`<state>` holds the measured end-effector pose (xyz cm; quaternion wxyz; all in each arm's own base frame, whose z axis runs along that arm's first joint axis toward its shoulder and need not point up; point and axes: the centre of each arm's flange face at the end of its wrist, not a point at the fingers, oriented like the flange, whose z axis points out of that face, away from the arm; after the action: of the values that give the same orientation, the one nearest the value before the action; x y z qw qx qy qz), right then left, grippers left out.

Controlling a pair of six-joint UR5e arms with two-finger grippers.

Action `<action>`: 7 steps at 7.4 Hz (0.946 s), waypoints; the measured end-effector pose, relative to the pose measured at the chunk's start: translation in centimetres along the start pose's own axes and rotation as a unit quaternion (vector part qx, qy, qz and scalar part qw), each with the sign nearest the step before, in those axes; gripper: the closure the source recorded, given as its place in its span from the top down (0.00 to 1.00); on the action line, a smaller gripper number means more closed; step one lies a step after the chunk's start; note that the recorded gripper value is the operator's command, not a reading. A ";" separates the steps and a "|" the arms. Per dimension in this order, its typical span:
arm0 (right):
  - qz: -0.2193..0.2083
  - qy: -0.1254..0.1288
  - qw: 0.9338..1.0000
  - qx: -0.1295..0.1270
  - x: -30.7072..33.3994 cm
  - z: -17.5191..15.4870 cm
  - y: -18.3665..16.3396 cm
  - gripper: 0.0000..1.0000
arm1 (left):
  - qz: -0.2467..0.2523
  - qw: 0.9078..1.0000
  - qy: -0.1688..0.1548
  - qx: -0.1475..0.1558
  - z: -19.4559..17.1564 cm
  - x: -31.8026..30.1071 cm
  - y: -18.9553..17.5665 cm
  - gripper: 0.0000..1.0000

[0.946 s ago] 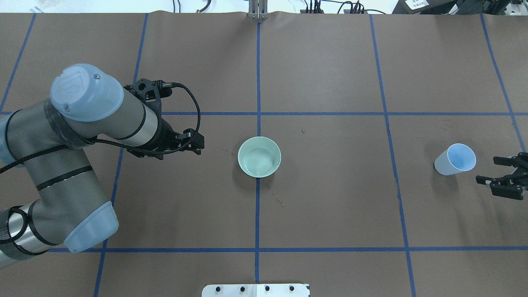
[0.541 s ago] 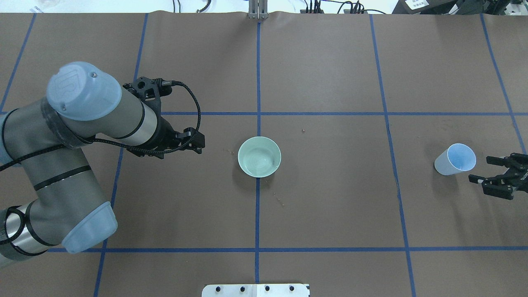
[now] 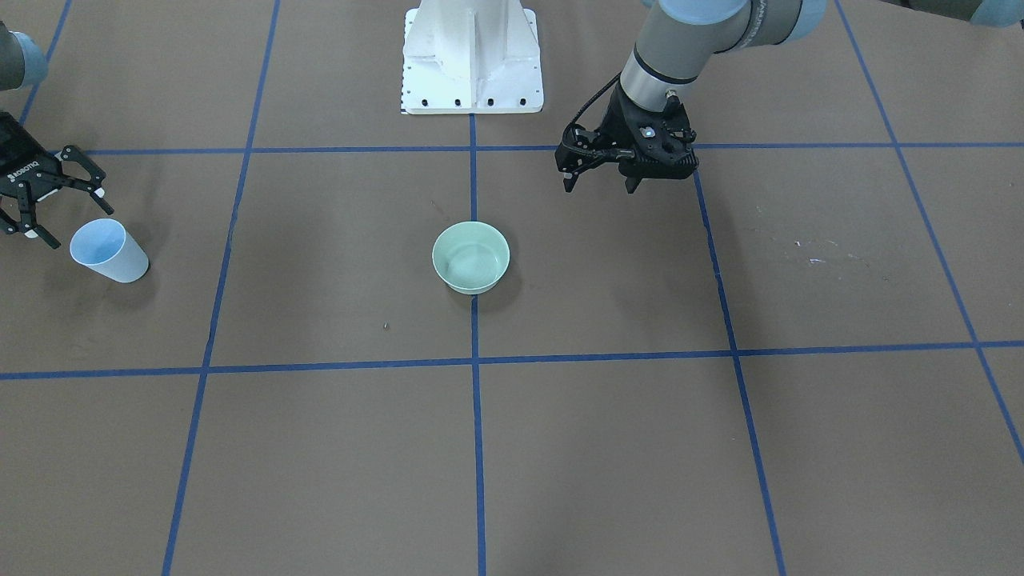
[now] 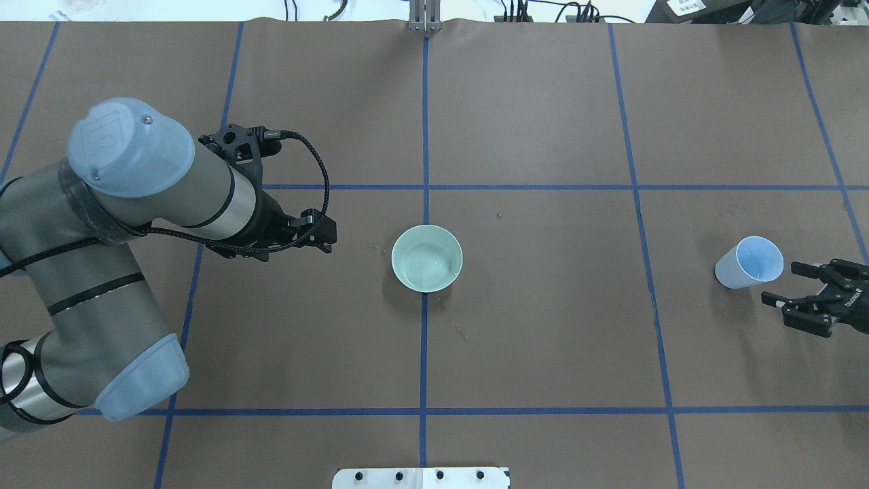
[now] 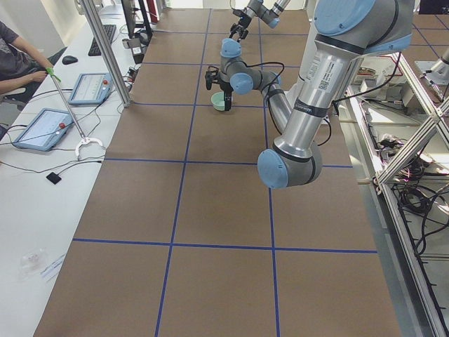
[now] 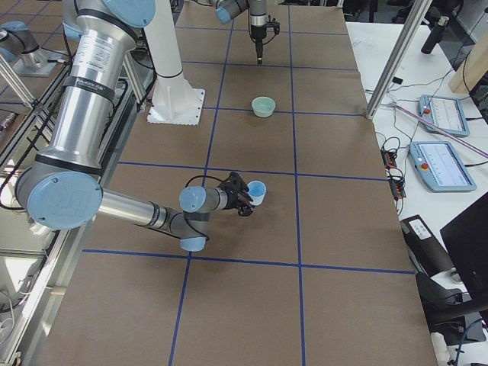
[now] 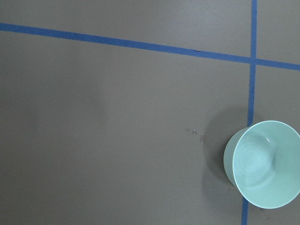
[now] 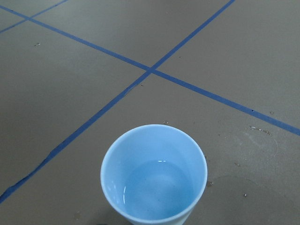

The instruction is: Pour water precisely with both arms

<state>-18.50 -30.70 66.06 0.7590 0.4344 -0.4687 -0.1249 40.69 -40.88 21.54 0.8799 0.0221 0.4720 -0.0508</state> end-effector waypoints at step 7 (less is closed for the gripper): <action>-0.004 0.018 0.999 0.040 -1.2 2.8 0.5 0.91 | -0.005 1.000 -0.009 -0.002 -0.9 0.0 0.2 0.99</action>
<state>-21.52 -31.14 66.25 0.7489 0.4679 -0.4581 -0.1013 39.94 -40.59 20.99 0.8836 0.0174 0.4647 -0.0547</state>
